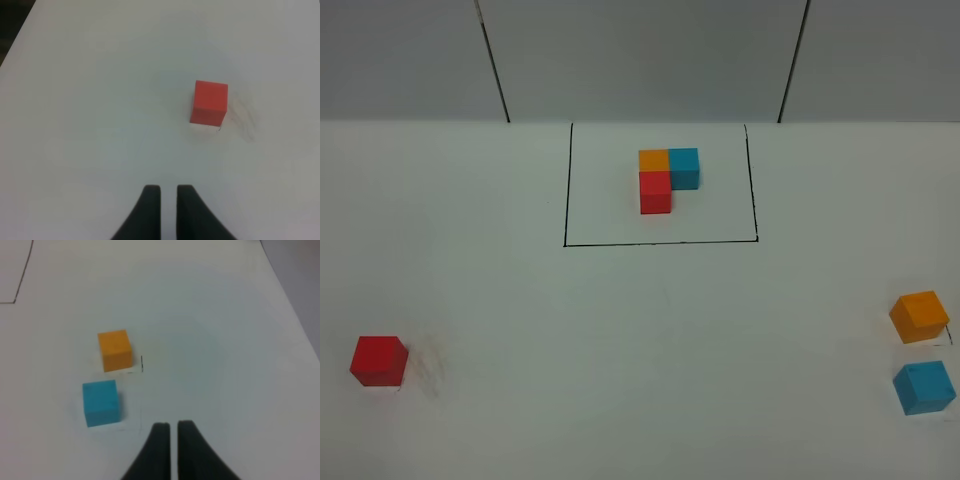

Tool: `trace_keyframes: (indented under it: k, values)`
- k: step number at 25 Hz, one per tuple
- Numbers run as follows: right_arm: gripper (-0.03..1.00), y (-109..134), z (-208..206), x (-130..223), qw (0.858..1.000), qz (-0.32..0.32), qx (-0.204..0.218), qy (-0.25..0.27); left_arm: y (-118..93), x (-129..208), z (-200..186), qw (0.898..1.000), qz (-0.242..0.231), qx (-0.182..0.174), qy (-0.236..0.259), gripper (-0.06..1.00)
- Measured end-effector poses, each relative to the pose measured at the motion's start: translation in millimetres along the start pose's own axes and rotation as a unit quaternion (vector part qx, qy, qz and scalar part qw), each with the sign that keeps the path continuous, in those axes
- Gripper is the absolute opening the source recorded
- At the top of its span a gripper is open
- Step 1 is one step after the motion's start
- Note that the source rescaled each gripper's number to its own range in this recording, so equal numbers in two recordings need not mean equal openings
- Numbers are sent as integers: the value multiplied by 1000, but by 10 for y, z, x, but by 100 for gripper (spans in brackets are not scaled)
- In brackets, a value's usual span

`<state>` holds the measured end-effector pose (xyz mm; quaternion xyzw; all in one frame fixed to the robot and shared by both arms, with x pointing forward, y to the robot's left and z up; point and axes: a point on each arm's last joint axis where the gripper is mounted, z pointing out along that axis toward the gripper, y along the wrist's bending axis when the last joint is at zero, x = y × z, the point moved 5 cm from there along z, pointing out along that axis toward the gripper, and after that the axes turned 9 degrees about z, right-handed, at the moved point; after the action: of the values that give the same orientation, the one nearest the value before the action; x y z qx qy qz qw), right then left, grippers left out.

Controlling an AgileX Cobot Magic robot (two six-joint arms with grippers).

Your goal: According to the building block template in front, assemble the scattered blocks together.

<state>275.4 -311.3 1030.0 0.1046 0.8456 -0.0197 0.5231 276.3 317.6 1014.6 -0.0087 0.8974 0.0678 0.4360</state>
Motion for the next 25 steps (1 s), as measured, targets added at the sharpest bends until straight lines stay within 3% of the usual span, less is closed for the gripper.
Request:
trace_keyframes:
  k: [25]
  values:
    - [1, 0, 0, 0, 1000, 0, 0, 0, 0, 0, 0, 1000, 0, 0, 0, 8]
